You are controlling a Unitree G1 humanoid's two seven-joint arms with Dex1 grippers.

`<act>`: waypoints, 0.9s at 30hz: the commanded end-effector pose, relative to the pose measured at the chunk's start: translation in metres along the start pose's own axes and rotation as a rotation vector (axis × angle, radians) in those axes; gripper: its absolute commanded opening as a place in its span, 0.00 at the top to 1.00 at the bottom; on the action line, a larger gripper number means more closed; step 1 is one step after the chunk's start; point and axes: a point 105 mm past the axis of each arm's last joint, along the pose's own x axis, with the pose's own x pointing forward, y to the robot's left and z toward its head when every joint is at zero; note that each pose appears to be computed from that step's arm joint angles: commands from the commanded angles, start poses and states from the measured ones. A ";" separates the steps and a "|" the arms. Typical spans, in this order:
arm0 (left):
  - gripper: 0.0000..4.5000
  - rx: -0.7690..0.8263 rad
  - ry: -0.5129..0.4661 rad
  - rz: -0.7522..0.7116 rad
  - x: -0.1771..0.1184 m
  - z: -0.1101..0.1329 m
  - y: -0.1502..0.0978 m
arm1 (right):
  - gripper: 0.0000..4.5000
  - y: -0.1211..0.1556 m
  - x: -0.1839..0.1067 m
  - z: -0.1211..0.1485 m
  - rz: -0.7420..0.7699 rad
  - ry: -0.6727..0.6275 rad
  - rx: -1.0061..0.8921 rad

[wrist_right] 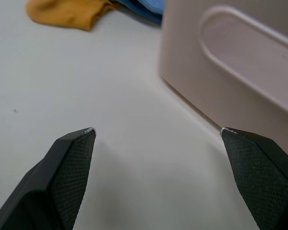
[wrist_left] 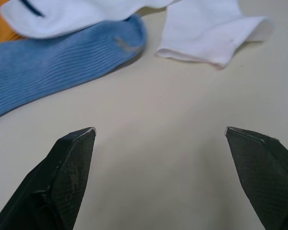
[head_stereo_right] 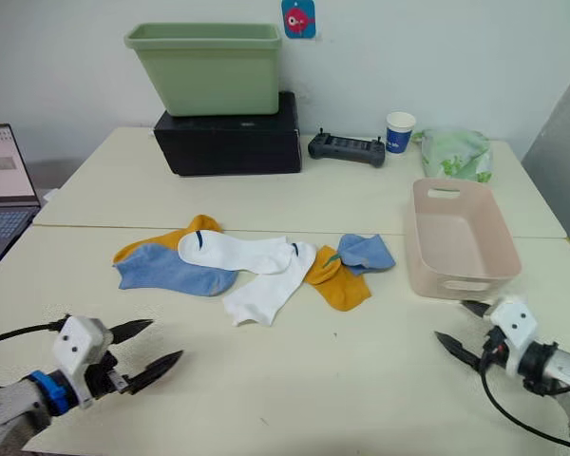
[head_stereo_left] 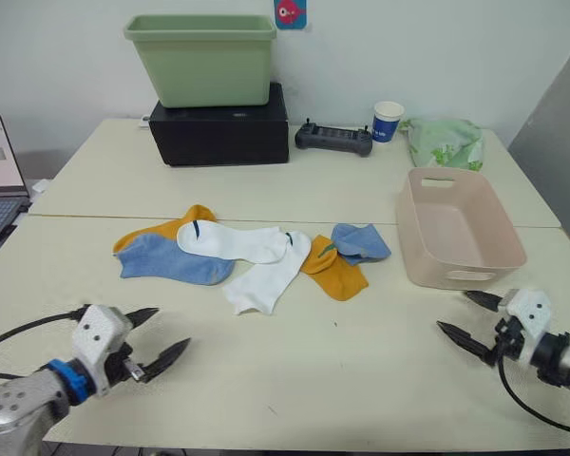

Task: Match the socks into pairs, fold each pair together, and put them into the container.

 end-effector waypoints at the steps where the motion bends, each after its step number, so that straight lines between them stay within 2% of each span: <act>1: 0.00 0.002 -0.008 -0.022 -0.001 0.006 -0.003 | 0.01 0.022 0.013 0.021 0.063 -0.074 -0.002; 5: 0.00 -0.013 -0.018 -0.060 -0.001 0.015 -0.007 | 0.01 0.052 0.031 0.055 0.146 -0.173 -0.015; 8: 0.00 -0.041 -0.005 -0.022 -0.012 0.010 0.000 | 0.01 0.067 0.044 0.071 0.181 -0.202 -0.082; 11: 0.00 -0.095 -0.030 -0.051 -0.010 0.018 -0.020 | 0.01 0.080 0.066 0.103 0.266 -0.284 -0.232; 14: 0.00 -0.139 -0.028 -0.146 -0.020 0.028 -0.039 | 0.01 0.100 0.080 0.106 0.356 -0.295 -0.281; 20: 0.00 -0.119 -0.031 -0.224 -0.037 0.036 -0.049 | 0.01 0.115 0.119 0.102 0.386 -0.284 -0.256; 27: 0.00 -0.117 0.016 -0.196 -0.053 0.033 -0.046 | 0.01 0.166 0.174 0.109 0.537 -0.280 -0.358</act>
